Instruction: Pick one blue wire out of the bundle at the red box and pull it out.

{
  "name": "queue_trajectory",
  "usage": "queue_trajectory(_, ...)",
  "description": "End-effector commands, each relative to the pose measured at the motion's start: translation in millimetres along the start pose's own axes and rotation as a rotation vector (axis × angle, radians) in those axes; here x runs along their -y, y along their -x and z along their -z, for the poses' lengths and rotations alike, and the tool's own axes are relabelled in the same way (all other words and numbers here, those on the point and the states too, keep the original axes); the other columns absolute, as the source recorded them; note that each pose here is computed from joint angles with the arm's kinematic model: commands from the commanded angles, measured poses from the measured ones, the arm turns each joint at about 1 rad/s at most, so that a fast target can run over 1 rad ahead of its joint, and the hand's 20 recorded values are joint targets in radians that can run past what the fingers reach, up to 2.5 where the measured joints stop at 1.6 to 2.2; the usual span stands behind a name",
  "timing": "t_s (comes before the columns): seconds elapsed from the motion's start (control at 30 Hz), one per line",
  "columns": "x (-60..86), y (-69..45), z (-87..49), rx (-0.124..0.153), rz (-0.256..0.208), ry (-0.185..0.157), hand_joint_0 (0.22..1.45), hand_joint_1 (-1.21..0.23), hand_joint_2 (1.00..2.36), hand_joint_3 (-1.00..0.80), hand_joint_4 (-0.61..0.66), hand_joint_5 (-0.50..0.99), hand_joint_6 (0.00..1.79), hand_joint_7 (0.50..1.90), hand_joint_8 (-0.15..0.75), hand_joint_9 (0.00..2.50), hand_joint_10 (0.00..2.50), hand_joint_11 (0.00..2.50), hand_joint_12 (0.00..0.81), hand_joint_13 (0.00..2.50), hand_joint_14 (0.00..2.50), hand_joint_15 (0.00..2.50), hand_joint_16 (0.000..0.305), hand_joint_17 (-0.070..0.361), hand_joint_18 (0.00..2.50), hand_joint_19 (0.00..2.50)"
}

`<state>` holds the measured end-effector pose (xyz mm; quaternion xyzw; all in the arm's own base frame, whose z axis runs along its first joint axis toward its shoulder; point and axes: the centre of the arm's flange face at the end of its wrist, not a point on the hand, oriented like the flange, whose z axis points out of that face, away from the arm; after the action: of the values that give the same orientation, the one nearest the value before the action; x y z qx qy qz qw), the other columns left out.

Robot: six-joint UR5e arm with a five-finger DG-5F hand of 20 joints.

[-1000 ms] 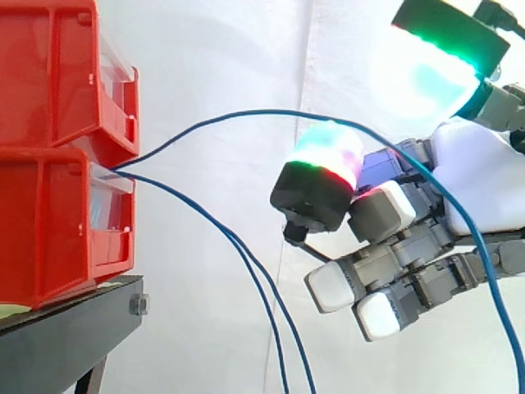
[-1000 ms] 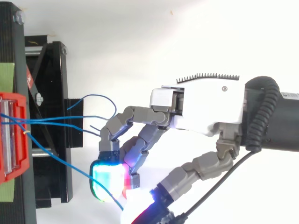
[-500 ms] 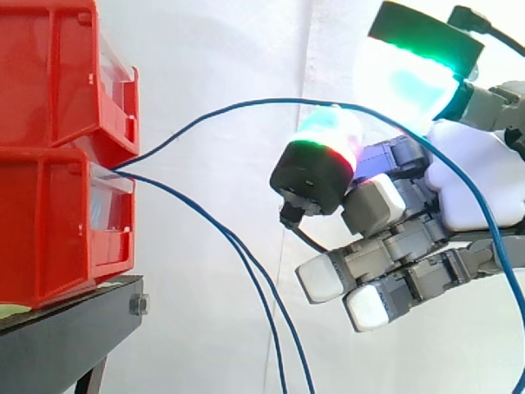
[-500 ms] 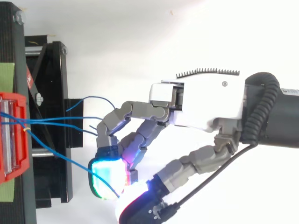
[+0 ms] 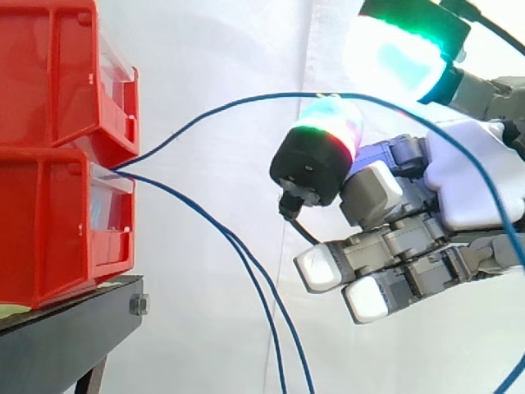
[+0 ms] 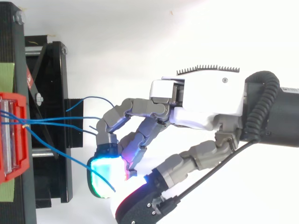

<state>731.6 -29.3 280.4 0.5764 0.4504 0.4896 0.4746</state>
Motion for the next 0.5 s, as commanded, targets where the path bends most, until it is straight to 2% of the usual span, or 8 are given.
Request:
queue_trajectory(0.0,0.1,0.1,0.1,0.0,-0.003,0.0,0.63,-0.89,1.0,-0.46,0.2,-0.12,0.89,1.21,0.37,0.98,0.02,0.79,0.442,0.68,0.01,0.37,0.053,0.119,0.66,0.42)
queue_trajectory(0.17,0.0,-0.2,-0.1,-0.002,-0.003,0.001,0.66,-0.91,1.01,-0.37,0.14,-0.13,0.91,1.19,0.37,0.98,0.02,0.79,0.442,0.7,0.01,0.37,0.053,0.119,0.68,0.41)
queue_trajectory(0.3,0.0,-0.2,-0.1,-0.002,-0.003,0.001,0.67,-0.91,1.01,-0.31,0.12,-0.13,0.92,1.23,0.364,0.98,0.02,0.79,0.443,0.7,0.01,0.37,0.053,0.119,0.69,0.41)
queue_trajectory(0.47,0.2,-0.1,0.1,-0.001,-0.003,0.0,0.67,-0.91,1.02,-0.28,0.12,-0.13,0.93,1.2,0.365,0.98,0.01,0.8,0.443,0.7,0.01,0.36,0.053,0.119,0.69,0.41)
